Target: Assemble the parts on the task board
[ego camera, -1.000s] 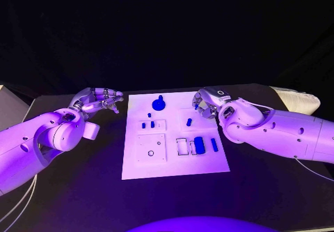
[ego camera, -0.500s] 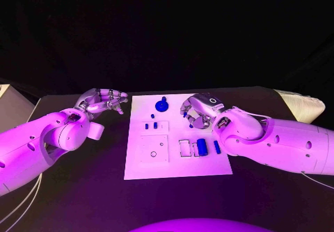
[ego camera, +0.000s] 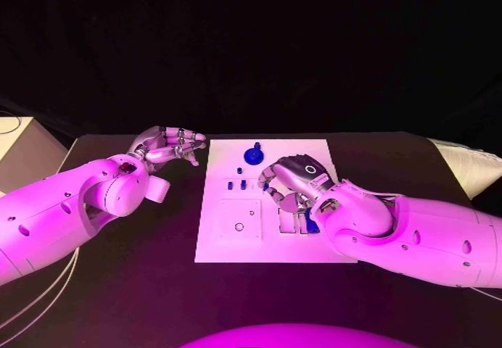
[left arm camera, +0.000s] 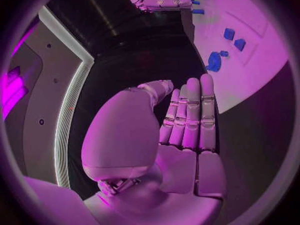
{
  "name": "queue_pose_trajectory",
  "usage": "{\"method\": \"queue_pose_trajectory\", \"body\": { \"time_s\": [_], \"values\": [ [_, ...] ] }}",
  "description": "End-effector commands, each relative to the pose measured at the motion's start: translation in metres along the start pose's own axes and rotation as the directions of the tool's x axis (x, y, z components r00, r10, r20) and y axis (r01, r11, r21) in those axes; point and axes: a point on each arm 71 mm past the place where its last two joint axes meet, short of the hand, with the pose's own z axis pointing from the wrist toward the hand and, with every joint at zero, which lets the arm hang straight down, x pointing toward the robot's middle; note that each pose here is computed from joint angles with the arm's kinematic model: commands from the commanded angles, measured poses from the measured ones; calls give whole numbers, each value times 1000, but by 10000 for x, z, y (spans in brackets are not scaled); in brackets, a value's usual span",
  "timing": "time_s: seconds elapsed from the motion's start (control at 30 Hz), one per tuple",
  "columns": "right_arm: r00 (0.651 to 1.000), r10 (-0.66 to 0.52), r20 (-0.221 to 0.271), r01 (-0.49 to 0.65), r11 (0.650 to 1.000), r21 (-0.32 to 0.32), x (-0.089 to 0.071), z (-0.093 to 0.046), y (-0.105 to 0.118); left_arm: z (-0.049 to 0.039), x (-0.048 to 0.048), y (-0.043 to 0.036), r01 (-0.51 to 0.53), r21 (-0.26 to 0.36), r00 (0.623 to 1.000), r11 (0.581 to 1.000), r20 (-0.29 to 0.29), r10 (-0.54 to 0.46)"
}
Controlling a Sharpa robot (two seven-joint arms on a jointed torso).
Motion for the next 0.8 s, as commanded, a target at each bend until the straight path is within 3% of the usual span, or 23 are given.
{"method": "queue_pose_trajectory", "body": {
  "time_s": [0.03, 0.8],
  "values": [
    [999, -42, 29, 43, 998, -36, 49, -8, 62, 8, 30, -18, 3, 14, 1000, 1000, -5, -3],
    [999, -13, -30, 12, 999, -38, 386, 1, 174, 4, 45, 0, 8, 9, 1000, 1000, -7, -8]
  ]
}}
